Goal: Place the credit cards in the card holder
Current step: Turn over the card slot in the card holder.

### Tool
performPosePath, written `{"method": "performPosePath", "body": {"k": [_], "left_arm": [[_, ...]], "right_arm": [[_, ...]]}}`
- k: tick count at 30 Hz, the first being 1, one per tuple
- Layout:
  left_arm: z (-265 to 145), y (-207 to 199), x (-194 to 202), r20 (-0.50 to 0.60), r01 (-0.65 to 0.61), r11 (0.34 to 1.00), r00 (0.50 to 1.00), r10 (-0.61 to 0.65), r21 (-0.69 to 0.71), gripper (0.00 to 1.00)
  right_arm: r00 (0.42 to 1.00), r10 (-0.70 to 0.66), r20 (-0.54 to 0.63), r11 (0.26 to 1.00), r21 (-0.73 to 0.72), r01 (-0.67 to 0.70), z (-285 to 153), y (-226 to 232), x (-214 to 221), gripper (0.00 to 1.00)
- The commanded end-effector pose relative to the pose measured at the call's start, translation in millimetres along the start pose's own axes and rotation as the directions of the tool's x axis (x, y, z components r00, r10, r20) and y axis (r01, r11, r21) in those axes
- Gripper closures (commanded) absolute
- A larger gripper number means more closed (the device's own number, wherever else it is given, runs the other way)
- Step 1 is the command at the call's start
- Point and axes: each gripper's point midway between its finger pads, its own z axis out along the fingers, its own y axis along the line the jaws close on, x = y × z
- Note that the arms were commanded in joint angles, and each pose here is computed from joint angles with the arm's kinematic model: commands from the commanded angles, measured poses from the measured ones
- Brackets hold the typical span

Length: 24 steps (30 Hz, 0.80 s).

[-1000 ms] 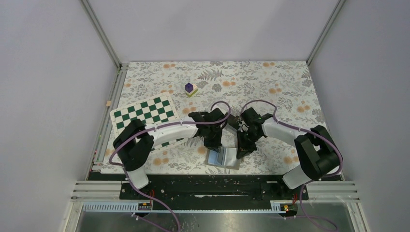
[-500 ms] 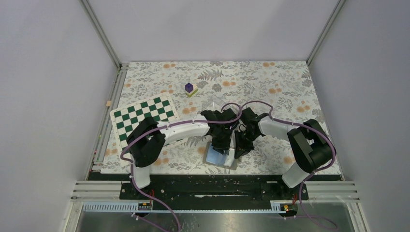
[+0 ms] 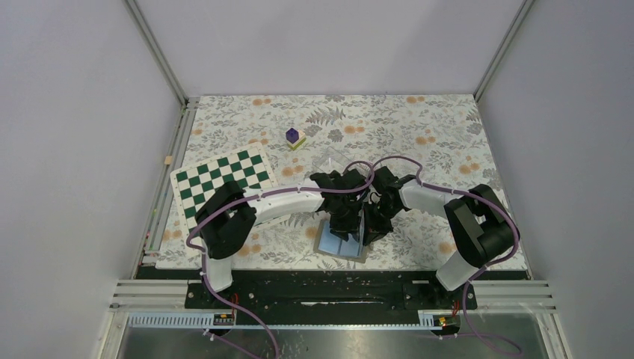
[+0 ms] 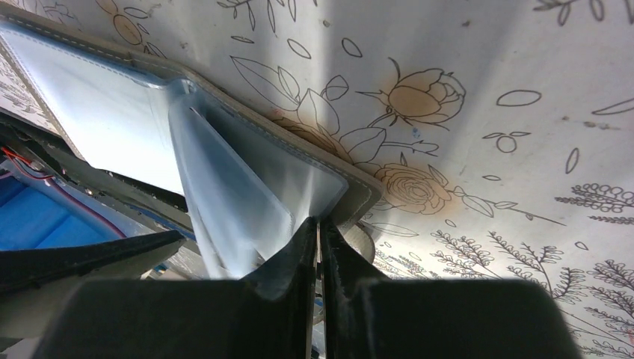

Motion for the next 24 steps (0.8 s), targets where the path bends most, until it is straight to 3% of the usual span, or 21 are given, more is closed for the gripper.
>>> {"method": "performPosePath", "body": {"k": [1, 8, 13, 24], "left_arm": [[-17, -6, -4, 0.049, -0.009, 1.000, 0.999, 0.008, 0.021, 0.62], [-17, 28, -4, 0.065, -0.008, 0.993, 0.998, 0.015, -0.117, 0.63], [-18, 38, -5, 0.073, -0.001, 0.991, 0.997, 0.011, -0.134, 0.63], [-8, 40, -3, 0.049, 0.099, 0.990, 0.993, -0.104, 0.100, 0.64]], "right_arm": [[1.000, -0.023, 0.001, 1.000, -0.015, 0.023, -3, 6, 0, 0.89], [0.999, -0.029, 0.014, 0.999, -0.015, 0.029, -9, 9, 0, 0.89], [0.999, -0.035, 0.030, 0.999, 0.004, 0.035, -18, 8, 1, 0.89], [0.990, -0.077, 0.117, 0.997, -0.002, 0.078, -48, 22, -5, 0.87]]}}
